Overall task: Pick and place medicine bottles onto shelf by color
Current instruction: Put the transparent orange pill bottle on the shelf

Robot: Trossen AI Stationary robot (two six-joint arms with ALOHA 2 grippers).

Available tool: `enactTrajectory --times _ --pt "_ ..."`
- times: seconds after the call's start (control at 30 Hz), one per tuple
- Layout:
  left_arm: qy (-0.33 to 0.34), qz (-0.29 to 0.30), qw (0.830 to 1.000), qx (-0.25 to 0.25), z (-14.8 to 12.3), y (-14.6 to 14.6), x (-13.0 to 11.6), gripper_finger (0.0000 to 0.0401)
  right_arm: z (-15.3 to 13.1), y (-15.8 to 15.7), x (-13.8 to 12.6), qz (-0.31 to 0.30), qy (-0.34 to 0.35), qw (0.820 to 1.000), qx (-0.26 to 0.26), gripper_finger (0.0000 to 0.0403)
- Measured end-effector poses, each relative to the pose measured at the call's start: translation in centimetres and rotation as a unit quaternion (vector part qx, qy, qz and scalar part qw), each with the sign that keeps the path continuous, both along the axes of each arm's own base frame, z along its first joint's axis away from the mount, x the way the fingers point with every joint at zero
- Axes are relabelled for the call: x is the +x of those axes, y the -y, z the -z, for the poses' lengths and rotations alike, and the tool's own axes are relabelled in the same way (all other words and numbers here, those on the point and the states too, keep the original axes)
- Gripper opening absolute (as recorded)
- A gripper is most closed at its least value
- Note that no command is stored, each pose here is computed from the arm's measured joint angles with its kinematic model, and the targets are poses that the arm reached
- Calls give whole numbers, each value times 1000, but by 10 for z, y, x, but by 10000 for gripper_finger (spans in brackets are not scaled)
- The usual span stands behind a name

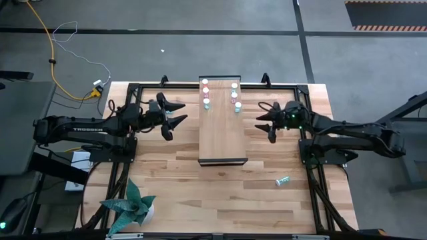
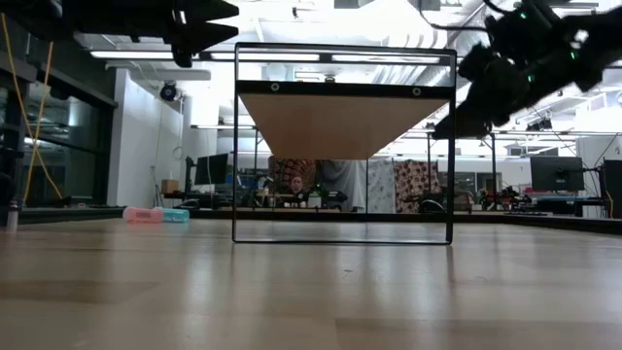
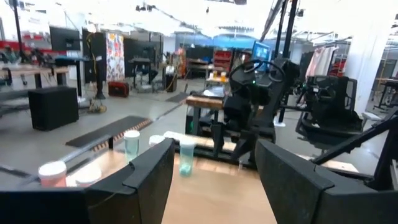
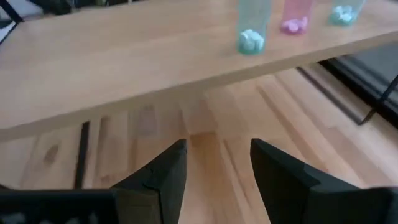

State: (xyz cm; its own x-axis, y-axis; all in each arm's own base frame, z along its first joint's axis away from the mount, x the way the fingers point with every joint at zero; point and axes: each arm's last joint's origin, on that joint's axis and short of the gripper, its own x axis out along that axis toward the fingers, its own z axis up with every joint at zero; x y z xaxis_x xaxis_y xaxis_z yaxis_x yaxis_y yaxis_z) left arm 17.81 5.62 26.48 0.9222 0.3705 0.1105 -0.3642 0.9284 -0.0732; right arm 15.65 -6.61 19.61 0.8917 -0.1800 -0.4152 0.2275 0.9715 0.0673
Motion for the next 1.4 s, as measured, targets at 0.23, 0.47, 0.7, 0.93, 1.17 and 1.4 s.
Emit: enactTrajectory --times 0.23,0.47,0.7,0.93,1.17,1.4 --pt "-23 -29 999 -16 5 -2 0 213 18 -1 -9 48 153 983 -85 170" --pt "-102 -163 976 -100 8 -11 -2 213 12 0 -13 93 219 964 -116 170" --pt "-345 -286 861 -240 7 -32 -9 213 11 0 -12 93 216 966 -108 170" --pt "-566 -267 694 -356 29 -65 -16 213 12 0 -12 94 213 967 -104 170" --pt "-689 -141 613 -360 76 -97 -11 213 11 0 -12 93 217 966 -106 170" --pt "-747 -148 586 -276 104 -120 -5 213 11 0 -12 93 216 966 -107 170"
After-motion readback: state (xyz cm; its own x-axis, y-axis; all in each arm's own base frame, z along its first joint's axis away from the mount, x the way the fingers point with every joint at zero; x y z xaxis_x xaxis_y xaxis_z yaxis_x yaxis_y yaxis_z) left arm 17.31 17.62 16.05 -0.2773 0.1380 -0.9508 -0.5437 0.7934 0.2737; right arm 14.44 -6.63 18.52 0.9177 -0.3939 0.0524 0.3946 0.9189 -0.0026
